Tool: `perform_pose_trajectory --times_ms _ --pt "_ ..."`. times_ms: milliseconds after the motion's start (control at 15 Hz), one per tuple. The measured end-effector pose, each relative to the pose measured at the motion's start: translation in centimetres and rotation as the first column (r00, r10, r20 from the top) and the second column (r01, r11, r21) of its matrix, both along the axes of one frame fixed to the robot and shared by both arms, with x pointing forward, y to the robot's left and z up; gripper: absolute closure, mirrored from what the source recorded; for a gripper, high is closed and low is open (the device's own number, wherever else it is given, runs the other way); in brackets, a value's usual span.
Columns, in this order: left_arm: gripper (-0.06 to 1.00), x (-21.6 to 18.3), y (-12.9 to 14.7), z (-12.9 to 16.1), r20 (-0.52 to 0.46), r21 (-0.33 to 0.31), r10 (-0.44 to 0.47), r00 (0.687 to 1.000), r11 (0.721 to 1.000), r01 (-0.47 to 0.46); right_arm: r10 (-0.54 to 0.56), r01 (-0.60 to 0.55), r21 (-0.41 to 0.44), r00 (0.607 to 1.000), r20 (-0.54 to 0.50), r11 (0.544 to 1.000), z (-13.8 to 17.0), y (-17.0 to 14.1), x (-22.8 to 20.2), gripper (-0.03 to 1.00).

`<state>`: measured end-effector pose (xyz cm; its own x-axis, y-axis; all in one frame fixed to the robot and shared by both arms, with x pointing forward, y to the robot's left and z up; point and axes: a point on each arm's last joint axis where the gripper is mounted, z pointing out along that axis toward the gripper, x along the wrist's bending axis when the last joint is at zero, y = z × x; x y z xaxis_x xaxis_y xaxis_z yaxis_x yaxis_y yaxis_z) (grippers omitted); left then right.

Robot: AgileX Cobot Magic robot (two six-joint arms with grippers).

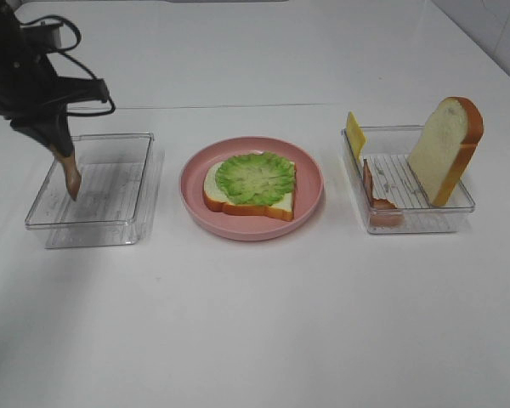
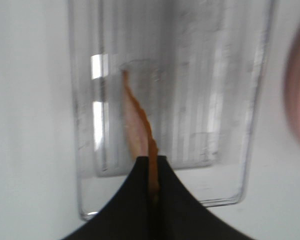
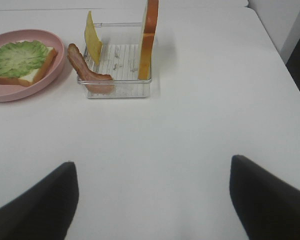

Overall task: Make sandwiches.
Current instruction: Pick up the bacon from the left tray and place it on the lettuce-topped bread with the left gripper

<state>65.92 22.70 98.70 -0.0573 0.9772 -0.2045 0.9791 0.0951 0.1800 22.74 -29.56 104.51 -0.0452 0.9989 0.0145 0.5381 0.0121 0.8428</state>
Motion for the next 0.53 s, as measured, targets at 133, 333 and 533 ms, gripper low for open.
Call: perform_pose_trajectory --times_ms 133,333,533 --pt "0.94 0.5 -1.3 1.2 0.065 -0.149 0.005 0.998 0.989 0.005 0.000 0.000 0.000 1.000 0.000 1.000 0.0 0.0 0.0 0.19" --pt "0.94 1.4 -3.9 2.0 0.152 -0.427 0.032 0.988 0.904 0.036 0.000 0.000 0.000 1.000 0.000 1.000 0.0 0.0 0.0 0.19" --pt "0.94 1.7 -8.5 0.8 0.201 -0.586 0.000 0.980 0.801 0.120 0.000 0.000 0.000 1.000 0.000 1.000 0.0 0.0 0.0 0.19"
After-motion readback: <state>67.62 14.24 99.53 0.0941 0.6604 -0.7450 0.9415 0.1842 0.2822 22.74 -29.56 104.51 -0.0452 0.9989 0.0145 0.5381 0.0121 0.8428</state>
